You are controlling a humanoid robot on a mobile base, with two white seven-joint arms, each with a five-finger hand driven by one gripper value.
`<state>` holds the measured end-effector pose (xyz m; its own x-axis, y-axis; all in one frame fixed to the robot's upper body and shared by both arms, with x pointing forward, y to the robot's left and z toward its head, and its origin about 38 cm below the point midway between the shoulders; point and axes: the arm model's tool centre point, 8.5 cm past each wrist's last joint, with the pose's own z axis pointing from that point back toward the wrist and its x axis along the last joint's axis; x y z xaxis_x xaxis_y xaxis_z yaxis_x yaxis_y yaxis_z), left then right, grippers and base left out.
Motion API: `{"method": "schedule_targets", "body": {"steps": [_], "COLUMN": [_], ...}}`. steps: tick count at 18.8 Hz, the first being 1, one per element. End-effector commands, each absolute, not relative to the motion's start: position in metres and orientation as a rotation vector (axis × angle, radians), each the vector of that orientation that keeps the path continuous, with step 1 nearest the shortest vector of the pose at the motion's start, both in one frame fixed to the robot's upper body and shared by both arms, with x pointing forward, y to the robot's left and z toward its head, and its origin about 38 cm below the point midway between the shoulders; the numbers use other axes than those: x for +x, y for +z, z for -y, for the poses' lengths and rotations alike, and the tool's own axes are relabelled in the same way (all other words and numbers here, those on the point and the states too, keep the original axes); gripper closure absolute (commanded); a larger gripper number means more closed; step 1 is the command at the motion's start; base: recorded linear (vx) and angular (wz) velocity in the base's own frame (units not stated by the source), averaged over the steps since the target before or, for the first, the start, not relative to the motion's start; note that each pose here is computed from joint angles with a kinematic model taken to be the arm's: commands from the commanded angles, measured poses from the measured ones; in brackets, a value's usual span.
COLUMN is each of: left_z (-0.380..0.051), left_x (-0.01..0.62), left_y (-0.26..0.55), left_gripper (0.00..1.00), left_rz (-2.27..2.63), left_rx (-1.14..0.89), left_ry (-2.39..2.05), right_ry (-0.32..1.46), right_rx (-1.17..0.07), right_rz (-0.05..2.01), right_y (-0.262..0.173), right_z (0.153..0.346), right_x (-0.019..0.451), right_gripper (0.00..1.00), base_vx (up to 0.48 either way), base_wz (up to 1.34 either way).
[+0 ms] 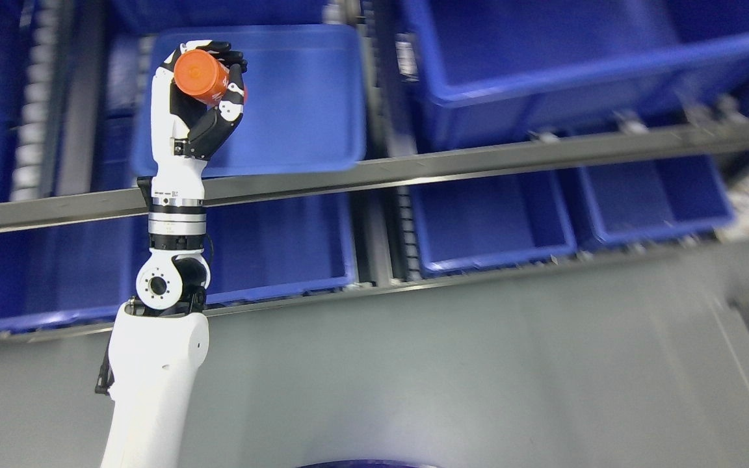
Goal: Grab orange capacitor from left shelf to right desk
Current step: 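Hold the capacitor raised in the left hand while turning toward the steel table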
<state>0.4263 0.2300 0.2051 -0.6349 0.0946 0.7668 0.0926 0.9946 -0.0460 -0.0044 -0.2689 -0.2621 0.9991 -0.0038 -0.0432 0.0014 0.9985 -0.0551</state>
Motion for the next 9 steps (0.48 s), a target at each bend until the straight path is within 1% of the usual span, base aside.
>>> {"method": "schedule_targets", "body": {"steps": [1, 7, 9], "left_z": [-0.228, -0.224, -0.213], "left_x": [0.405, 0.404, 0.403], "left_y": [0.229, 0.235, 0.234], "left_gripper": [0.95, 0.95, 0.95], "left_rz": [2.345, 2.362, 2.36], "left_rx": [-0.145, -0.166, -0.204], "left_ry": [-0.037, -0.081, -0.127], "right_ry": [-0.01, -0.011, -0.011], "right_rx": [-0.073, -0.072, -0.072], "right_rz": [-0.007, -0.007, -0.007], "right_y": [-0.262, -0.262, -0.262], "right_z": [0.28, 0.28, 0.28], "right_x": [0.008, 0.008, 0.008], "right_gripper": [0.0, 0.0, 0.0], "base_vx": [-0.223, -0.246, -0.215], "base_wz": [-0.89, -1.03, -1.04]}}
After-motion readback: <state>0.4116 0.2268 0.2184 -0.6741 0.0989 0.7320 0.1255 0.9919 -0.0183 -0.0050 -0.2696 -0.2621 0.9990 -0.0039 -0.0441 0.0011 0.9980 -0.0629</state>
